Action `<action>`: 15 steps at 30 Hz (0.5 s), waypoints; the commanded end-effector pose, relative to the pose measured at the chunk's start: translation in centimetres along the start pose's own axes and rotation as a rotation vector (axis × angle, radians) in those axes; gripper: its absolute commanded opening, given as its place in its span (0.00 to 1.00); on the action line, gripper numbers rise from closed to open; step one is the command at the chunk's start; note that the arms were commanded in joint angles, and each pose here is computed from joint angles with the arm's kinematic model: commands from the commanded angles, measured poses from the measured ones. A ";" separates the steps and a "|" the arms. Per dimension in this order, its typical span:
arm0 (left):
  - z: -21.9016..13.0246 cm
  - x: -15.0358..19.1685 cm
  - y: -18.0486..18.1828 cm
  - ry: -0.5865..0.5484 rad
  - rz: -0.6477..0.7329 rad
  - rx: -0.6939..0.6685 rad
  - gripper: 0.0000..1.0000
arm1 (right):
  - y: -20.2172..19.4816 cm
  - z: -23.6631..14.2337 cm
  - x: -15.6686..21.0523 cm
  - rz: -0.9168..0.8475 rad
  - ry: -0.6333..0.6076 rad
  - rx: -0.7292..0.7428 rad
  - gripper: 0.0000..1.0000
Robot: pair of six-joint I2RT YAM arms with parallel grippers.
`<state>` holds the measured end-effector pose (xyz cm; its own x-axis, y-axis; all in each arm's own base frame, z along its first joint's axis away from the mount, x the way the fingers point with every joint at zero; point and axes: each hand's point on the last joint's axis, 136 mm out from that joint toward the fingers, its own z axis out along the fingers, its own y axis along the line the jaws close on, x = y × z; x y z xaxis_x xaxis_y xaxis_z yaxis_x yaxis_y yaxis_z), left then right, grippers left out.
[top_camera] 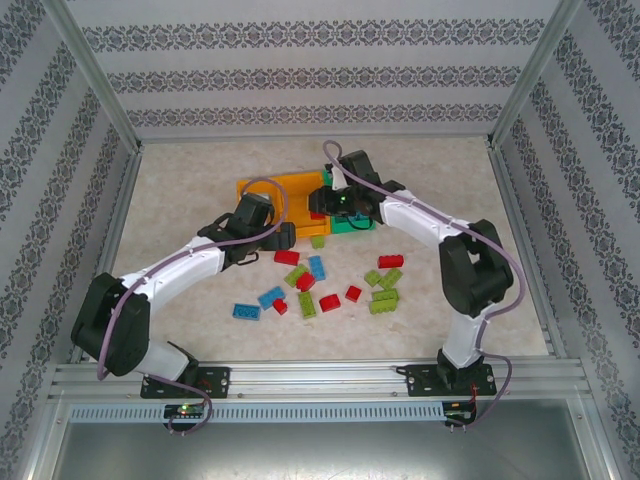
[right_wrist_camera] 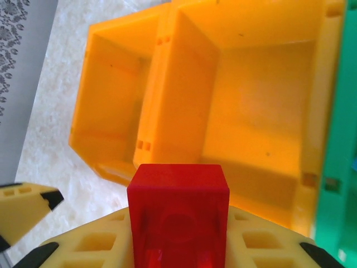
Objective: Sort the legos into containers by color
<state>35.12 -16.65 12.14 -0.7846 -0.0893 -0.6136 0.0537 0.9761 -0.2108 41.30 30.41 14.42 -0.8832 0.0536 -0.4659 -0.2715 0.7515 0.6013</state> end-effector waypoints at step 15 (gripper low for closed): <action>2.6 4.5 0.1 0.161 0.001 0.041 1.00 | -1.6 4.1 -2.3 0.054 -0.014 0.082 0.53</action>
<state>33.26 -17.25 8.04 -0.8589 -0.0529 -0.5095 0.0744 0.9712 -0.2262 44.94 31.67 11.69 -0.8941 0.0917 -0.4384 -0.2033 0.7891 0.5797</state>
